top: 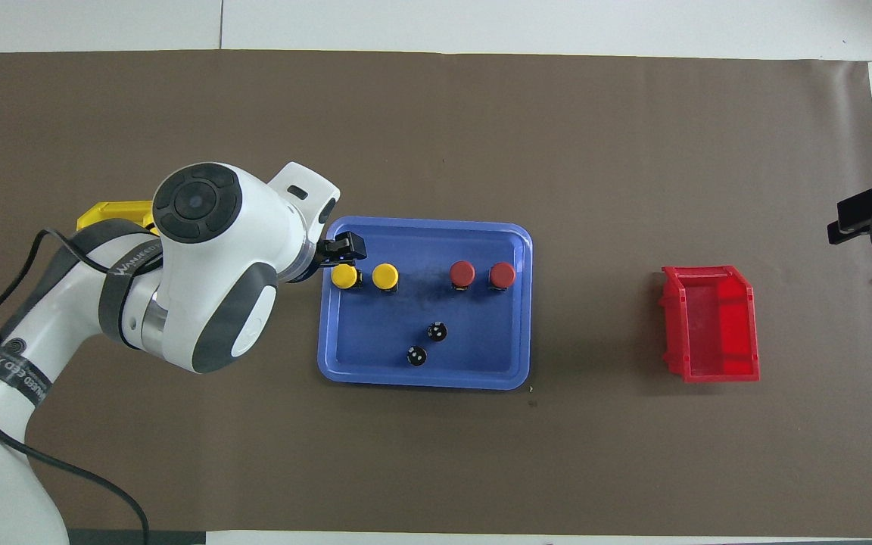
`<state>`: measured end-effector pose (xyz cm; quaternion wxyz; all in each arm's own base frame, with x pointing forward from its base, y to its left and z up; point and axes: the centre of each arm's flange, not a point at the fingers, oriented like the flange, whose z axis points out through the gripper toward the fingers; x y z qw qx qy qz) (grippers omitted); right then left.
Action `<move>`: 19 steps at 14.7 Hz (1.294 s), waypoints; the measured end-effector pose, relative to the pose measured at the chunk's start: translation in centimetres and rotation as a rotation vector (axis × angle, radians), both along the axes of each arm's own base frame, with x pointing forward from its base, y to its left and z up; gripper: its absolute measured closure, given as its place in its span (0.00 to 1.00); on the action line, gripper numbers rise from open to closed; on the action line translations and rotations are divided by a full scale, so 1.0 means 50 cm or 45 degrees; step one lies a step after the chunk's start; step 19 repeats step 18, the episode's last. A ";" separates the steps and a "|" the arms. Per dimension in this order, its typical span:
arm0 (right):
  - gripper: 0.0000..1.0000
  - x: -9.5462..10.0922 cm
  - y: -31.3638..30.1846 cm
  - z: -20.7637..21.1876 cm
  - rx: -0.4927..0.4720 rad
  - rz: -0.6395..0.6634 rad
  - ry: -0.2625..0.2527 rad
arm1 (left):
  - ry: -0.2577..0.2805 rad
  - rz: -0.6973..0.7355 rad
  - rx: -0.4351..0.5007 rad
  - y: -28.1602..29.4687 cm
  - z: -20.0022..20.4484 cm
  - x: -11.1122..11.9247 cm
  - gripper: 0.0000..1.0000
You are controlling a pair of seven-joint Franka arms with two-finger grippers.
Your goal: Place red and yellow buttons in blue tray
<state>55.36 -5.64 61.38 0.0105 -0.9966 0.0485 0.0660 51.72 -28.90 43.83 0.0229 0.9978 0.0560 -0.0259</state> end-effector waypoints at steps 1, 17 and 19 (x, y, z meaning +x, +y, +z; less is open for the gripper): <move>0.00 0.000 0.000 0.000 0.000 0.000 -0.001 | 0.021 -0.033 0.008 0.023 0.037 0.012 0.00; 0.00 0.006 -0.003 0.003 -0.004 -0.003 -0.033 | -0.079 -0.294 0.010 0.520 0.324 0.040 0.00; 0.00 0.006 -0.002 0.003 -0.004 -0.003 -0.033 | -0.082 -0.303 0.011 0.513 0.331 0.037 0.00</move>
